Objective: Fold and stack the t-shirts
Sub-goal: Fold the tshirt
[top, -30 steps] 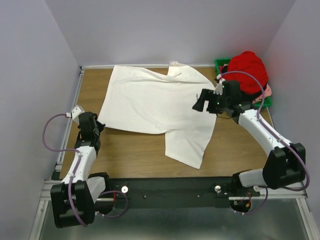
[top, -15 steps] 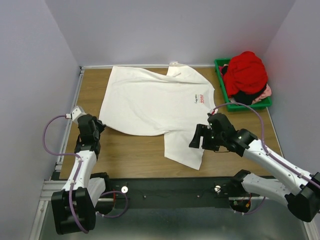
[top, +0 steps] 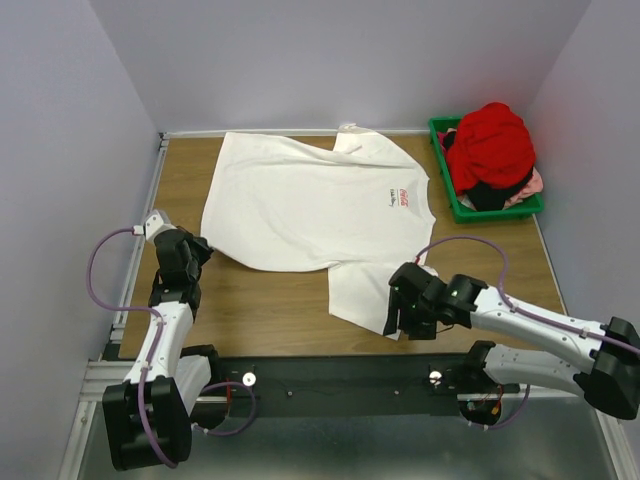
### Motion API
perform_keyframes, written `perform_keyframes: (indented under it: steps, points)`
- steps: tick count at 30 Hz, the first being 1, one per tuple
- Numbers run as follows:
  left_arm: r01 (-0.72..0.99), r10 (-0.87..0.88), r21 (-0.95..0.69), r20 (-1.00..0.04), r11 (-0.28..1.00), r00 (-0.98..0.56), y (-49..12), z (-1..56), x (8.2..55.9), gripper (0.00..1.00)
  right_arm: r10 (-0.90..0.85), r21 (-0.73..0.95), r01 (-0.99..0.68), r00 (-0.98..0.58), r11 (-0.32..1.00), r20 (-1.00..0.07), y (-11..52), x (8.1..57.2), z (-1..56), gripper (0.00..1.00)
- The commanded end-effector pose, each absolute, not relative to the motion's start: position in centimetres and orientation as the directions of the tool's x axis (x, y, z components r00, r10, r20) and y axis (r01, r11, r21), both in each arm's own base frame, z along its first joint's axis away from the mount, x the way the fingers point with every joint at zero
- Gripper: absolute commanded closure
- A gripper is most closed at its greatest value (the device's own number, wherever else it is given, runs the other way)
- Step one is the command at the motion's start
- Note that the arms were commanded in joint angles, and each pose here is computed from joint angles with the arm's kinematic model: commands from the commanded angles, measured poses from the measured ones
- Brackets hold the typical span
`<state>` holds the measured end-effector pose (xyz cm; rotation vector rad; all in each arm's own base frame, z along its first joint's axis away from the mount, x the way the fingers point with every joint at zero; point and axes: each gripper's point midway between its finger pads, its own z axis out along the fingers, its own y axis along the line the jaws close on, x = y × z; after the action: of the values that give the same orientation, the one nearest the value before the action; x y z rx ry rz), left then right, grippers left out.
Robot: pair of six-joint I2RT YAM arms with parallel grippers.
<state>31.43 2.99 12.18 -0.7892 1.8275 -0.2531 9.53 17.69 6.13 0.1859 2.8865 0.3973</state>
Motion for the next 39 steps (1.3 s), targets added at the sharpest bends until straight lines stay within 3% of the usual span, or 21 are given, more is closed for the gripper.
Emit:
perform_keyframes:
  steps: [1, 7, 17, 22, 27, 39]
  points:
    - [-0.357, -0.624, -0.54, -0.759, 0.762, -0.185, 2.6, 12.9, 31.6, 1.0, 0.201, 0.213, 0.15, -0.949, 0.966, -0.244, 17.1, 10.5, 4.8, 0.3]
    - [-0.346, -0.627, -0.546, -0.755, 0.763, -0.191, 2.4, 13.0, 31.5, 1.0, 0.257, 0.193, 0.204, -0.915, 0.96, -0.31, 16.2, 11.7, 3.3, 0.32]
    - [-0.343, -0.627, -0.545, -0.753, 0.765, -0.2, 2.3, 12.7, 31.6, 1.0, 0.253, 0.187, 0.206, -0.925, 0.961, -0.284, 16.8, 11.6, 0.8, 0.45]
    - [-0.343, -0.626, -0.544, -0.754, 0.765, -0.199, 2.3, 12.8, 31.6, 1.0, 0.248, 0.173, 0.206, -0.93, 0.963, -0.27, 16.6, 11.3, 0.2, 0.65]
    - [-0.347, -0.627, -0.545, -0.753, 0.763, -0.197, 2.3, 13.1, 31.6, 1.0, 0.23, 0.179, 0.189, -0.942, 0.966, -0.246, 16.8, 10.8, 0.2, 0.98]
    - [-0.396, -0.625, -0.536, -0.769, 0.746, -0.137, 3.5, 15.7, 29.9, 1.0, 0.181, 0.192, 0.135, -0.954, 0.972, -0.241, 17.4, 9.0, 4.5, 1.0]
